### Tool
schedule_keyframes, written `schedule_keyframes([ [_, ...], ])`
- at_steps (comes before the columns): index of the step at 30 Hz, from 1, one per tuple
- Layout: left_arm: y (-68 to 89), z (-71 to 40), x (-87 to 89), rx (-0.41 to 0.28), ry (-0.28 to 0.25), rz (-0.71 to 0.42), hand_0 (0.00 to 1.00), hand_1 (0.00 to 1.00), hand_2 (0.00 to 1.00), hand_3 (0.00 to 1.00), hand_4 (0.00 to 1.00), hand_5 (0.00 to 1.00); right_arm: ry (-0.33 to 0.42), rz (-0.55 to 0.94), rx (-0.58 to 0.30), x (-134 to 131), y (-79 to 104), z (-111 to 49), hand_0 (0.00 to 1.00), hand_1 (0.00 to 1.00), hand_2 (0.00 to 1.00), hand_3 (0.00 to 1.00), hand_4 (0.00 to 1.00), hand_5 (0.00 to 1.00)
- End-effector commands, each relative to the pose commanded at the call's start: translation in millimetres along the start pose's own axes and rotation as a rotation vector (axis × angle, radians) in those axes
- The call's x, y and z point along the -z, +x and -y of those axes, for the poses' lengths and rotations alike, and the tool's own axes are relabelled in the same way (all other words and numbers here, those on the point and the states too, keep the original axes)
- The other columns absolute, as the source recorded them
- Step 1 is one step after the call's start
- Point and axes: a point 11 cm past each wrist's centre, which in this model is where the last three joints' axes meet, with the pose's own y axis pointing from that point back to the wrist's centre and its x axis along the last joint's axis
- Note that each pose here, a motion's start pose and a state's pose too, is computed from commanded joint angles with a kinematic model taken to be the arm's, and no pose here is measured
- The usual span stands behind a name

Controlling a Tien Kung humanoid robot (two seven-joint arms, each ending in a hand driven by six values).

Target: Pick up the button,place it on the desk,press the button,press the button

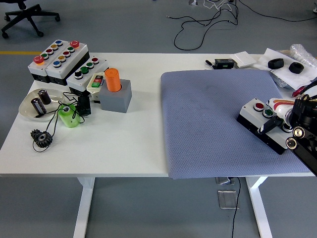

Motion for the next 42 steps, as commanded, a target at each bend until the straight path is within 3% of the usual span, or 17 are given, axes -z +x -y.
schedule_keyframes([
  [4,0.4,0.0,-0.1,-0.001,0.000,-0.002,0.599,0.506,0.468,0.470,0.285,0.981,-0.013,-0.006,-0.024,-5.7,0.6,0.6,0.125,0.192,0.279,0.537,0.725,0.034],
  [5,0.6,0.1,-0.3,-0.002,0.000,-0.002,0.599,0.505,0.465,0.469,0.285,0.981,-0.017,-0.012,-0.028,-8.1,0.5,0.6,0.069,0.138,0.230,0.437,0.603,0.074],
  [10,0.4,0.0,-0.3,-0.002,0.000,-0.001,0.599,0.505,0.465,0.469,0.285,0.981,-0.031,-0.049,-0.070,-17.1,3.2,-1.1,0.069,0.138,0.230,0.437,0.603,0.074],
  [11,0.4,0.0,-0.4,-0.002,0.000,-0.001,0.599,0.506,0.464,0.470,0.286,0.983,-0.034,-0.055,-0.077,-18.7,3.8,-1.5,0.036,0.101,0.205,0.404,0.483,0.030],
  [16,0.1,-0.1,-1.1,-0.002,-0.002,-0.003,0.599,0.506,0.464,0.470,0.286,0.983,0.004,-0.064,-0.128,-22.4,8.7,-7.5,0.036,0.101,0.205,0.404,0.483,0.030],
  [17,0.1,-0.1,-1.2,-0.002,-0.002,-0.003,0.599,0.510,0.467,0.470,0.285,0.982,0.014,-0.064,-0.133,-21.8,9.3,-8.3,0.054,0.090,0.186,0.370,0.541,0.002],
  [27,-0.3,-0.1,-1.1,-0.002,-0.002,-0.003,0.599,0.511,0.467,0.471,0.285,0.981,0.469,-0.092,-0.195,29.3,16.3,-40.9,0.058,0.081,0.173,0.352,0.557,0.002],
  [32,0.5,-0.1,-1.5,-0.003,-0.002,-0.001,0.599,0.511,0.468,0.470,0.284,0.979,0.693,-0.200,-0.191,61.0,15.8,-60.1,0.066,0.080,0.168,0.342,0.598,0.002],
  [36,1.4,0.0,-2.2,-0.005,-0.004,-0.001,0.600,0.511,0.467,0.470,0.285,0.979,0.780,-0.307,-0.174,71.6,9.9,-65.9,0.071,0.079,0.170,0.352,0.603,0.002],
  [42,1.3,0.0,-2.0,-0.005,-0.003,-0.002,0.599,0.512,0.467,0.470,0.285,0.979,0.828,-0.408,-0.151,81.7,-4.2,-68.2,0.082,0.080,0.177,0.361,0.584,0.002],
])
